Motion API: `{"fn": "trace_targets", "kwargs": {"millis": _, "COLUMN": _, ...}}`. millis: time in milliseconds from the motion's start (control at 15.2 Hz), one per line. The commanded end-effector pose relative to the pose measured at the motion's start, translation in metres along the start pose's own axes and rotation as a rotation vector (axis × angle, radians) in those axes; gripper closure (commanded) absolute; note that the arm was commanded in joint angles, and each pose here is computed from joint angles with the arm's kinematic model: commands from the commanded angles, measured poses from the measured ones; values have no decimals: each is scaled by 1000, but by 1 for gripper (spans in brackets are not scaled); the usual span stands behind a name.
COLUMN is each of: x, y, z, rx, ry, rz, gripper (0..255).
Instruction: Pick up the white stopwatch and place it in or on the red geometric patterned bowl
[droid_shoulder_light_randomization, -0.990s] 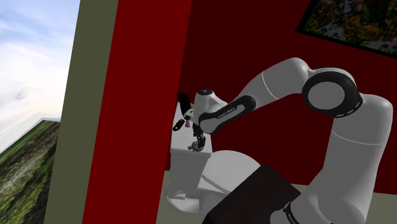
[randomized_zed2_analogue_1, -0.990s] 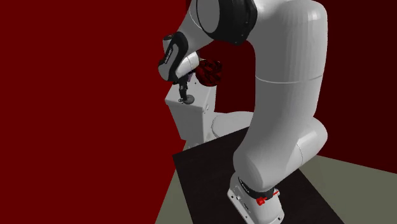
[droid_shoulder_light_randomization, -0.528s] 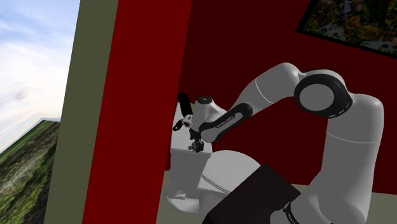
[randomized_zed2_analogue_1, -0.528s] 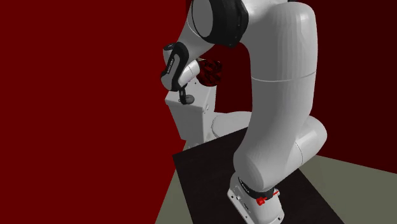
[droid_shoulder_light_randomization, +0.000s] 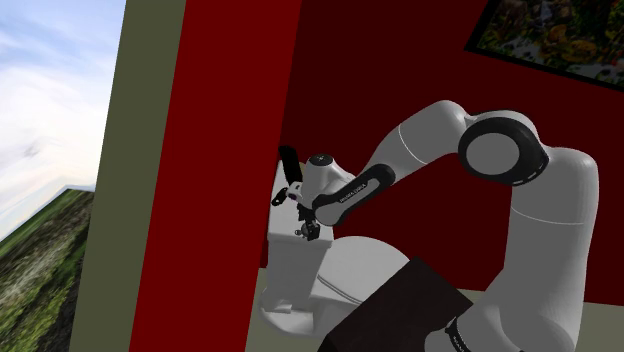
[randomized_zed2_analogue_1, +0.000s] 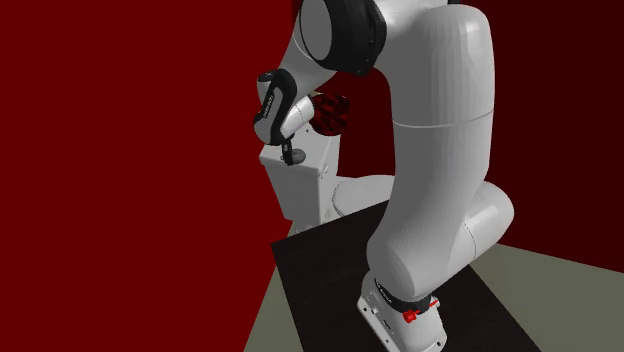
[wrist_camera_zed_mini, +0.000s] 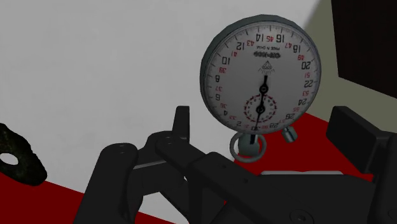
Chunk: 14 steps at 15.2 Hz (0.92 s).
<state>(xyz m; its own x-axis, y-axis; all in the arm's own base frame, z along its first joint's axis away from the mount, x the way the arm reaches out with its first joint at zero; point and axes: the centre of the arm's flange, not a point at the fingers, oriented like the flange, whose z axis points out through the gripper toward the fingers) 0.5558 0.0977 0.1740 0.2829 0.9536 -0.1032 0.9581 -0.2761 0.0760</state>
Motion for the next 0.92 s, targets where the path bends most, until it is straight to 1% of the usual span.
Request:
{"fn": "trace_targets", "kwargs": {"millis": 0, "x": 0, "y": 0, "z": 0, "rx": 0, "ry": 0, "rz": 0, "gripper": 255}}
{"fn": "trace_targets", "kwargs": {"millis": 594, "x": 0, "y": 0, "z": 0, "rx": 0, "ry": 0, "rz": 0, "gripper": 255}}
{"fn": "trace_targets", "kwargs": {"millis": 858, "x": -2, "y": 2, "z": -21, "rx": 0, "ry": 0, "rz": 0, "gripper": 255}}
